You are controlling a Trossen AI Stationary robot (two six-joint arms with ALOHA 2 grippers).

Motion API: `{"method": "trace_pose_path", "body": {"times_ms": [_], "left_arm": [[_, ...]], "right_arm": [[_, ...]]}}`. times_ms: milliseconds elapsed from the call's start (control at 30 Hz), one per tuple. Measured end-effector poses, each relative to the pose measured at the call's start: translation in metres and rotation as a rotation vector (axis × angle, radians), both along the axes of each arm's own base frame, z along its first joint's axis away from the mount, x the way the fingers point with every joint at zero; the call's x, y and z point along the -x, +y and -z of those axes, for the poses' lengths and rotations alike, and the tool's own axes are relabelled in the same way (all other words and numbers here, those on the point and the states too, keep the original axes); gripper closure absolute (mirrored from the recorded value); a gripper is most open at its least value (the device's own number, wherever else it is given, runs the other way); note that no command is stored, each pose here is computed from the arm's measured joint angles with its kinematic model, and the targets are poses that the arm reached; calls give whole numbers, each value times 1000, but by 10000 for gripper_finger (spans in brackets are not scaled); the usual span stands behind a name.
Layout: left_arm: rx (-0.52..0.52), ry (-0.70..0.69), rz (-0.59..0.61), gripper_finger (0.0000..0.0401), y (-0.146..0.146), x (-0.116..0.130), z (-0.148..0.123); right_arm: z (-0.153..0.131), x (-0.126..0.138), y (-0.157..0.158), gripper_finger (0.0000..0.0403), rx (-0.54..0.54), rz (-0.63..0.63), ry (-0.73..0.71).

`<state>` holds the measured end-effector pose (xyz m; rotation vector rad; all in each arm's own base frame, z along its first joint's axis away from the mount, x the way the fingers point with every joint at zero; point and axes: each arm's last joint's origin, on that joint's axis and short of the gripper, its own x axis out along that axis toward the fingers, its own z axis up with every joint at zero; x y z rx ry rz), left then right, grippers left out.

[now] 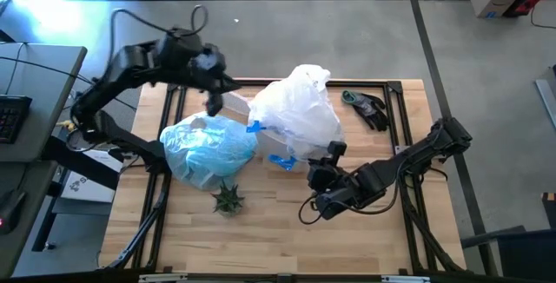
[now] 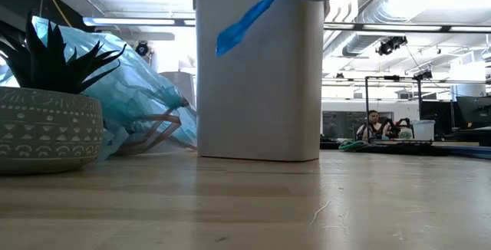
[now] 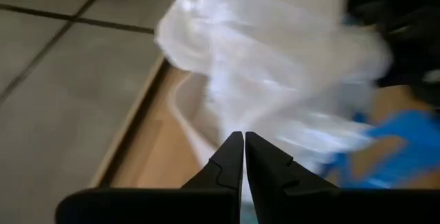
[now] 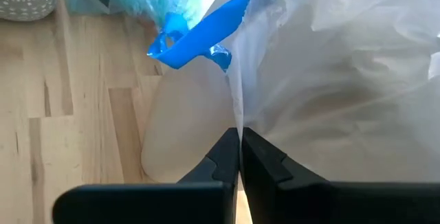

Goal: Place trash/remove bag and relplace
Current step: Insert the new trash bag into the trash bin

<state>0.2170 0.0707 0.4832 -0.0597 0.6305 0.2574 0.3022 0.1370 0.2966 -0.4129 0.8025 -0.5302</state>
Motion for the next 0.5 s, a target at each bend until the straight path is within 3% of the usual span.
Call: {"method": "trace_pose_path", "body": {"times_ms": [167,300,500], "left_arm": [[164,-25,83,401,-23,15,-5],[185,35,77,401,-38,14,3],[162,139,-23,401,-44,-11,43]], "right_arm": [[0,0,0,403,0,-1,1],[0,0,0,403,3,-11,10],[-1,-1,1,403,5,-23,6]]}}
